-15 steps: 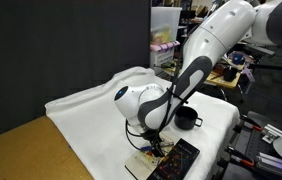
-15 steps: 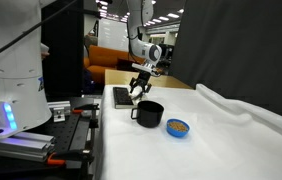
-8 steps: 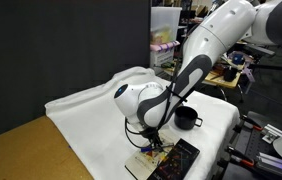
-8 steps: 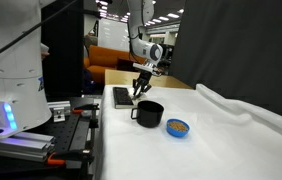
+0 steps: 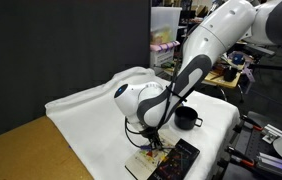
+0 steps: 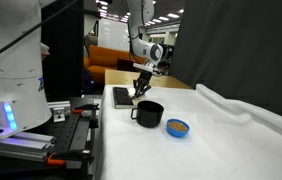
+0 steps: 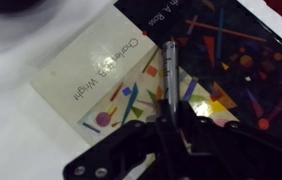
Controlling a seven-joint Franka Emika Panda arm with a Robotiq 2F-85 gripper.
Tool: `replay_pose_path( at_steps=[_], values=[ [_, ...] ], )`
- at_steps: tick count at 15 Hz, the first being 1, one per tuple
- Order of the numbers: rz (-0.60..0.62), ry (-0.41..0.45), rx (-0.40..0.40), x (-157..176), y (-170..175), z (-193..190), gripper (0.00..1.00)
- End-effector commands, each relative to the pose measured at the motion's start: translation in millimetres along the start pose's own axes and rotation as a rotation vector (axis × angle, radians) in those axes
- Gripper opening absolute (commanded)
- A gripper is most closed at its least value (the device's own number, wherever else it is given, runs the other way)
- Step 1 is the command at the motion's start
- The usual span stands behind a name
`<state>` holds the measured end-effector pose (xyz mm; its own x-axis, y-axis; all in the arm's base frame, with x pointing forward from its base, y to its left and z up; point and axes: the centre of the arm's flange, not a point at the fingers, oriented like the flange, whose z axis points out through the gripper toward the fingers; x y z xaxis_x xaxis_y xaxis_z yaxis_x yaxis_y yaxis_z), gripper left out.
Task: Put the pen into the black cup.
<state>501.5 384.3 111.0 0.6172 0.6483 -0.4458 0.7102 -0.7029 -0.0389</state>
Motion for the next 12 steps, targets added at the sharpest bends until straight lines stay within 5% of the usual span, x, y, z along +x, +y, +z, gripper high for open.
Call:
replay_pose_path(
  at_steps=[1,12],
  values=[
    [0.007,0.010,0.004,-0.3,0.2,0.8,0.04],
    [0.019,0.083,-0.024,4.2,8.3,-37.6,0.04]
  ],
)
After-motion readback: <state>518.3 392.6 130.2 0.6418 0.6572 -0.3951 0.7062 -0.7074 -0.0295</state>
